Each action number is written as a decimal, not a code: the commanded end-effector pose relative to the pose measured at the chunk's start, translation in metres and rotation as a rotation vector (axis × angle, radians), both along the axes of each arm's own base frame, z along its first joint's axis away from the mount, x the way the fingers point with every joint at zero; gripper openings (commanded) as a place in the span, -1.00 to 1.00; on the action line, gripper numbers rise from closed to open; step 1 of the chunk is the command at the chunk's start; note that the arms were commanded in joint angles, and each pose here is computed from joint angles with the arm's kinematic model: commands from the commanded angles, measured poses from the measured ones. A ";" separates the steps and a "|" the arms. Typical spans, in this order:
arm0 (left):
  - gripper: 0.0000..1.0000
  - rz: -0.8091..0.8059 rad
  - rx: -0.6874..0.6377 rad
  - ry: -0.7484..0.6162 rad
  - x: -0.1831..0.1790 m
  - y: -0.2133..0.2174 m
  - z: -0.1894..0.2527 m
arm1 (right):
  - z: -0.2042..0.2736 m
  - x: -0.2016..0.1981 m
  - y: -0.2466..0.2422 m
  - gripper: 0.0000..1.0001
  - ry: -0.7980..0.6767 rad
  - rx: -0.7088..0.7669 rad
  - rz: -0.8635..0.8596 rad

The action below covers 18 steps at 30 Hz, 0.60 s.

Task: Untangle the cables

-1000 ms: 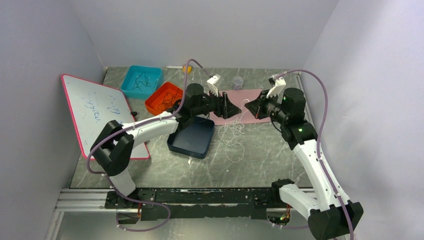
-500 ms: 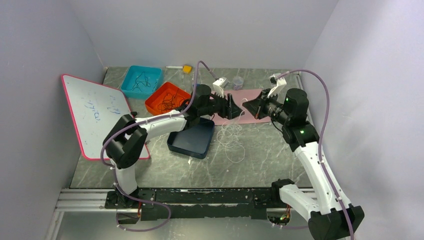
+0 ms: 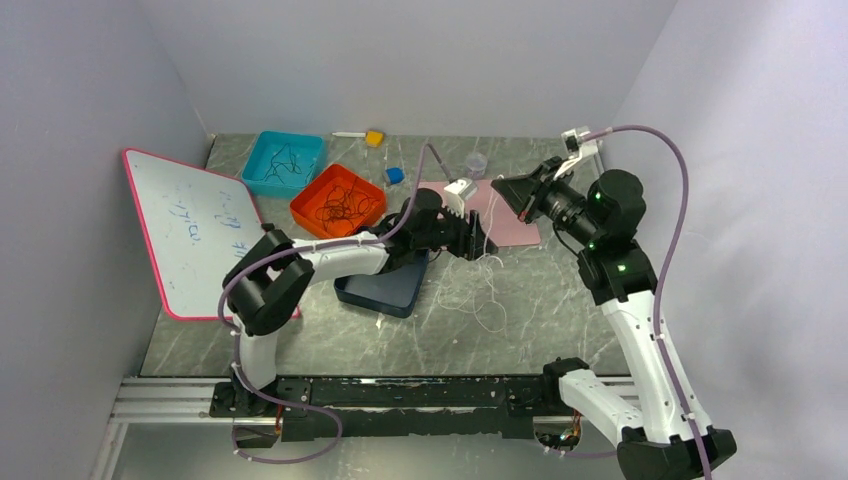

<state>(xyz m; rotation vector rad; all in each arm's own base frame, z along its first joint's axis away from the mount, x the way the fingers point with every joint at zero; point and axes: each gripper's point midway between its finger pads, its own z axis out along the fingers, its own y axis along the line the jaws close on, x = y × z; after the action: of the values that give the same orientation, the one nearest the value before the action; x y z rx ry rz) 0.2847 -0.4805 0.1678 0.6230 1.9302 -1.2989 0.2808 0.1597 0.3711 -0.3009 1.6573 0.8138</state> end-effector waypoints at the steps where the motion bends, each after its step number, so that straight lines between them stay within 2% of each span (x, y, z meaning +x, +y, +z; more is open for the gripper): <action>1: 0.08 0.020 0.061 0.026 -0.003 0.003 -0.037 | 0.050 -0.005 -0.004 -1.00 -0.117 0.044 -0.020; 9: 0.00 0.015 0.140 0.060 -0.009 0.006 -0.075 | 0.093 -0.012 -0.016 -1.00 -0.208 0.051 -0.083; 14: -0.21 0.017 0.171 0.073 -0.013 0.011 -0.089 | 0.122 -0.016 -0.033 -1.00 -0.279 0.029 -0.172; 18: -0.28 0.020 0.183 0.084 -0.014 0.013 -0.096 | 0.144 -0.021 -0.042 -1.00 -0.337 0.017 -0.218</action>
<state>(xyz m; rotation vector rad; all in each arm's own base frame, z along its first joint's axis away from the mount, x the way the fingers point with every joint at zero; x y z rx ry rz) 0.2722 -0.4681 0.0826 0.6351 2.1293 -1.1921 0.2666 0.1339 0.4887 -0.2506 1.4035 0.6726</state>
